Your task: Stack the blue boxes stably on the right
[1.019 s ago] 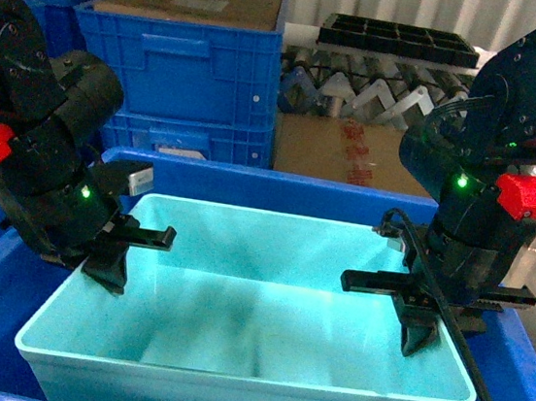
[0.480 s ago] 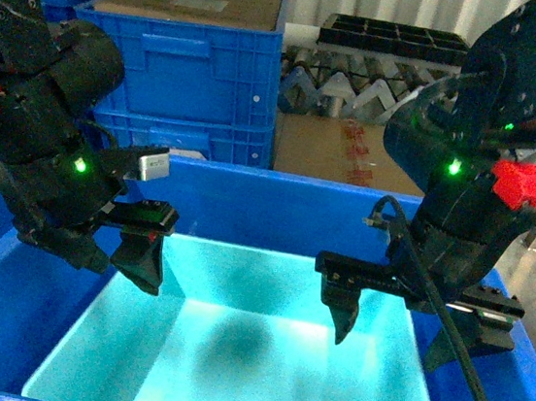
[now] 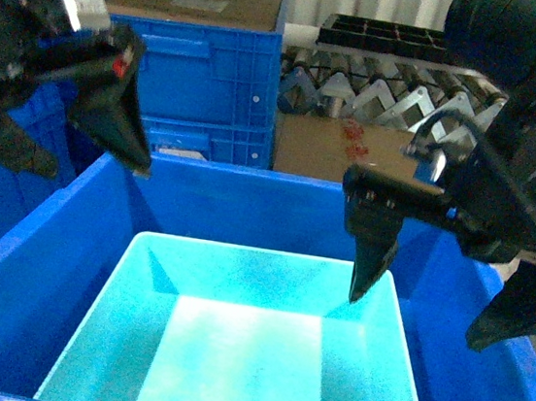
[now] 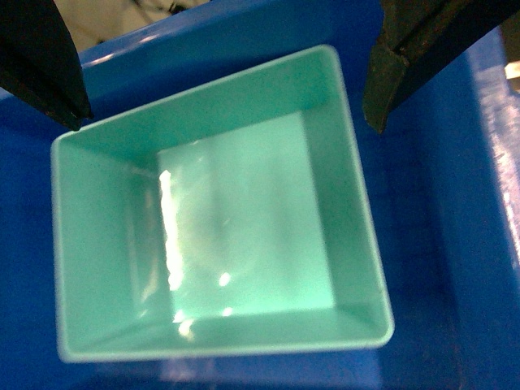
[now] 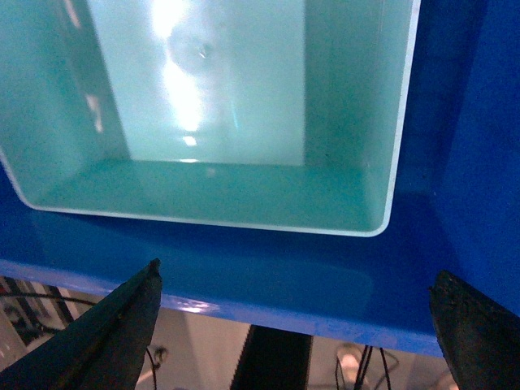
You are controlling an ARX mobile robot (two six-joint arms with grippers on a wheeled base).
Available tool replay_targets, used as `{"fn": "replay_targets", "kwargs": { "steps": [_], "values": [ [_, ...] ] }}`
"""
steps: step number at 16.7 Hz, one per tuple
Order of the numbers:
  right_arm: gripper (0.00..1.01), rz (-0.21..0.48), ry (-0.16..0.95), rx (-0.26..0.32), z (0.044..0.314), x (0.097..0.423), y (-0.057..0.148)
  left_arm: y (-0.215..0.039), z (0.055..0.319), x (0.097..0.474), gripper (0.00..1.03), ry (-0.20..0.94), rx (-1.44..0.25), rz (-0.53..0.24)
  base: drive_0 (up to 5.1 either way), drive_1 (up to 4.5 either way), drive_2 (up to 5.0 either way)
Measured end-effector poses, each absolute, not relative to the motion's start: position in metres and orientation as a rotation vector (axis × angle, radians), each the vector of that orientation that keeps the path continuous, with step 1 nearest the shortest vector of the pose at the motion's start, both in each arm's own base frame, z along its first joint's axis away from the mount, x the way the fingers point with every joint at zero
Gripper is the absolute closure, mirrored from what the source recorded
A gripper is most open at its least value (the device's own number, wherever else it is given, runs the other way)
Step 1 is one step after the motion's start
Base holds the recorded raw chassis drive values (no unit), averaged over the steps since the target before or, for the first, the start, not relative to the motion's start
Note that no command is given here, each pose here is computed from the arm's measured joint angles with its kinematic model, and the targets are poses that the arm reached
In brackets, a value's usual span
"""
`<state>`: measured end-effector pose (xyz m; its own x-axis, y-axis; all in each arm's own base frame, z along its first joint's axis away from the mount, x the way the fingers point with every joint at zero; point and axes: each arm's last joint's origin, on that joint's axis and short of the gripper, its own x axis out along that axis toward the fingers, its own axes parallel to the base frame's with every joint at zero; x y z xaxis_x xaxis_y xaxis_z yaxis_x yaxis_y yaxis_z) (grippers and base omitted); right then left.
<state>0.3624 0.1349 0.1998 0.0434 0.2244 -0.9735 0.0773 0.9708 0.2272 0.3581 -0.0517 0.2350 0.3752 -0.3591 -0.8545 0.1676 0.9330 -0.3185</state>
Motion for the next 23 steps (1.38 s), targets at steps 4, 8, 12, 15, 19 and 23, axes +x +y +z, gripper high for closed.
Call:
{"fn": "replay_targets", "kwargs": {
  "steps": [4, 8, 12, 15, 19, 23],
  "values": [
    [0.22, 0.097, 0.836, 0.047, 0.175, 0.353, 0.131, -0.058, 0.204, 0.354, 0.19, 0.756, -0.057, -0.162, 0.0, 0.00, 0.0],
    [0.74, -0.009, 0.012, 0.027, 0.188, 0.269, 0.056, -0.023, 0.201, 0.268, 0.71, -0.004, -0.019, 0.006, 0.0, 0.00, 0.0],
    [1.00, -0.015, 0.020, 0.004, 0.172, 0.219, 0.028, -0.012, 0.179, 0.220, 1.01, 0.028, -0.015, 0.011, 0.0, 0.00, 0.0],
    [1.00, -0.001, -0.015, 0.009, 0.168, 0.205, 0.023, -0.006, 0.180, 0.205, 1.01, 0.005, -0.016, -0.020, 0.0, 0.00, 0.0],
    [1.00, -0.005, 0.044, 0.002, 0.157, 0.191, 0.017, 0.002, 0.176, 0.193, 1.01, 0.008, -0.016, 0.018, 0.0, 0.00, 0.0],
    [1.00, 0.002, 0.007, 0.006, 0.164, 0.171, 0.010, 0.000, 0.166, 0.172, 1.01, 0.001, -0.015, -0.001, 0.0, 0.00, 0.0]
  ]
}}
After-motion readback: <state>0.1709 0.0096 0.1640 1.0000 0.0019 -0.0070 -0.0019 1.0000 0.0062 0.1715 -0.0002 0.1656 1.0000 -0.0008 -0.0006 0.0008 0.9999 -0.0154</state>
